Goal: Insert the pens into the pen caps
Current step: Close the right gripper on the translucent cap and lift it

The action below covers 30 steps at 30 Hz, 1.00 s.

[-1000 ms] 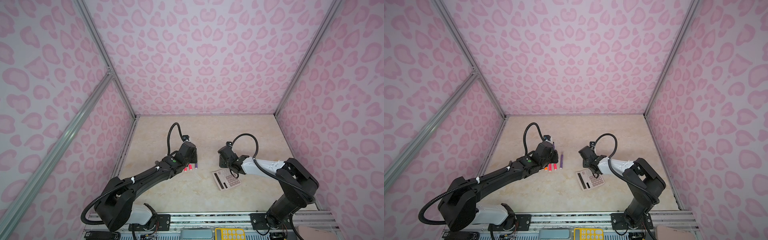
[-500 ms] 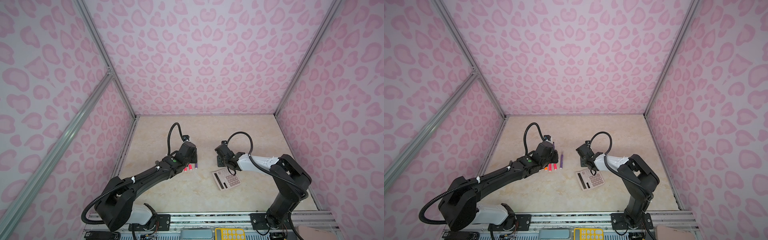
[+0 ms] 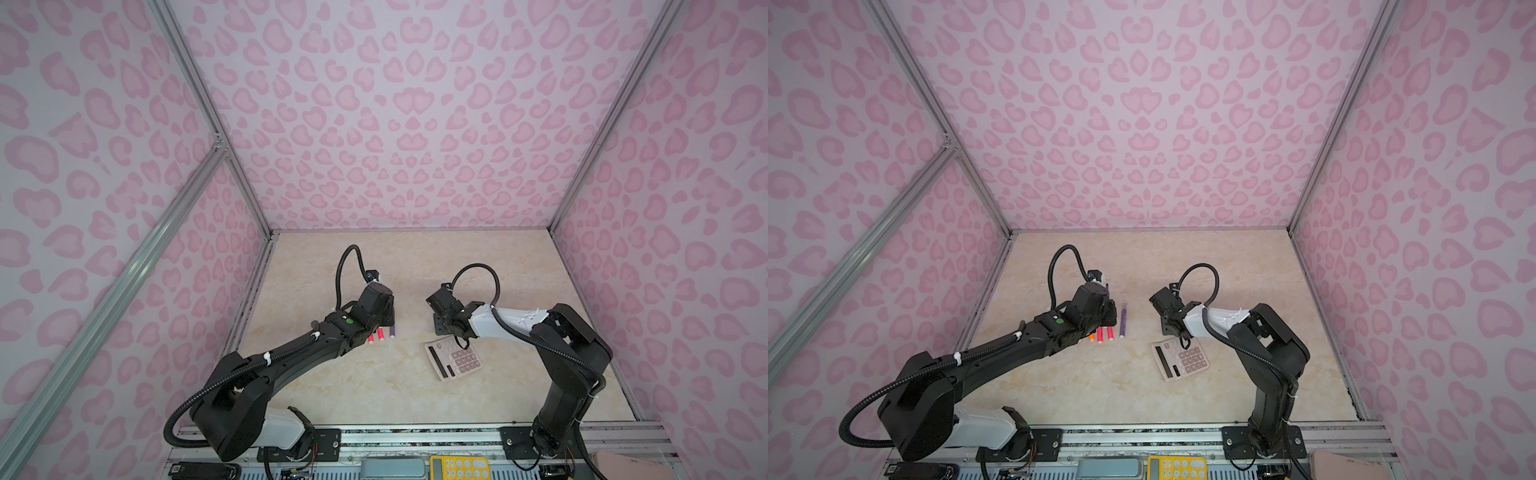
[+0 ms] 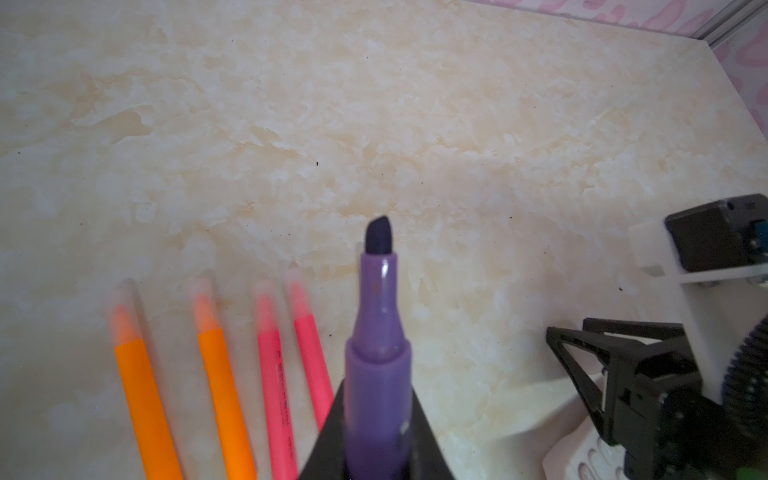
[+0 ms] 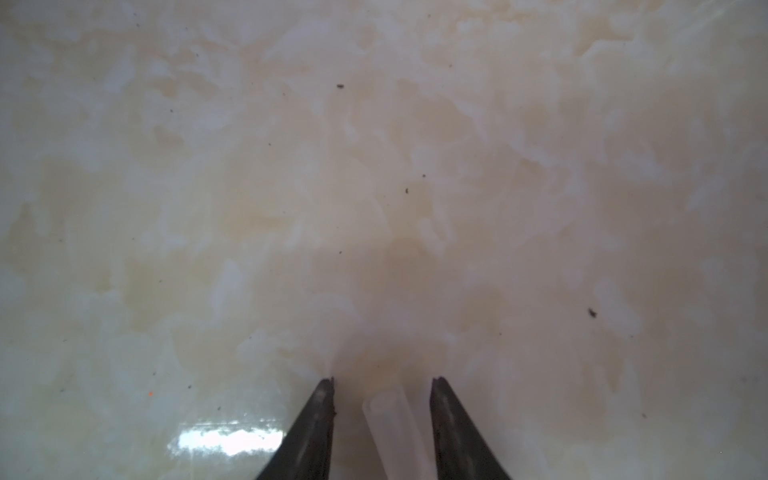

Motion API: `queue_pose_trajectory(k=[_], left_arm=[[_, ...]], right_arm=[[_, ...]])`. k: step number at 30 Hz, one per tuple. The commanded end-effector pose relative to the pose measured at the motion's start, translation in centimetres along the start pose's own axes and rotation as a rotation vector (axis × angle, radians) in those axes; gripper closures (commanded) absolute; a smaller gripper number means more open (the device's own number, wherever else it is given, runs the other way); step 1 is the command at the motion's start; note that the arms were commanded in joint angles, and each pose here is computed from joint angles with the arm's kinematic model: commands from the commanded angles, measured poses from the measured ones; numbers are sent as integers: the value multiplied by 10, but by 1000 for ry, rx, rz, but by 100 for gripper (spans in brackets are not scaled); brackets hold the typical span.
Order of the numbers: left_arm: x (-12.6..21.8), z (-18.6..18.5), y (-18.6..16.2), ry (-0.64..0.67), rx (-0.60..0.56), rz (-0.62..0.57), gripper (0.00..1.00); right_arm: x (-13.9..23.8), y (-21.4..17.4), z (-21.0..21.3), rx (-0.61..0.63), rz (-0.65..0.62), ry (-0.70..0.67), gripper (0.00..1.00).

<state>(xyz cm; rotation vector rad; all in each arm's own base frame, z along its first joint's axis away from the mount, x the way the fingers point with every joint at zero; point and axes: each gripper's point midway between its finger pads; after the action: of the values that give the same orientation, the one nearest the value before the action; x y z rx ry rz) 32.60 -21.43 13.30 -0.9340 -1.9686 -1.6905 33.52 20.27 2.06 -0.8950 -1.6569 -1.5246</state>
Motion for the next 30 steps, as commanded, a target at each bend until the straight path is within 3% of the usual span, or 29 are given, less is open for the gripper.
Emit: queue_pose_trajectory(k=[1,18,30], left_arm=[[4,-1,4,-3,10,-7,97],[10,3,11,15,4,-35,97],[8,2,10,11,2,-28,97]], right_arm=[[-4,-7,-9,2,23,-45,60],[-2,-18,-22,-18,20,-73,64],[-14,-19,-26,-43,47,-61,74]])
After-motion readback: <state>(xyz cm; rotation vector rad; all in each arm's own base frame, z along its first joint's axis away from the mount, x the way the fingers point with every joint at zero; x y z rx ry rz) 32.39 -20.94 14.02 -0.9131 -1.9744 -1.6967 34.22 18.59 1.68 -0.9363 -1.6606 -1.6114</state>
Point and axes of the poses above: each gripper's point midway between its finger pads, its own x axis back along the fingers, its own z axis along the line the jaws close on, y = z × x, and after that the axes turned 1 degree about -x, right-handed
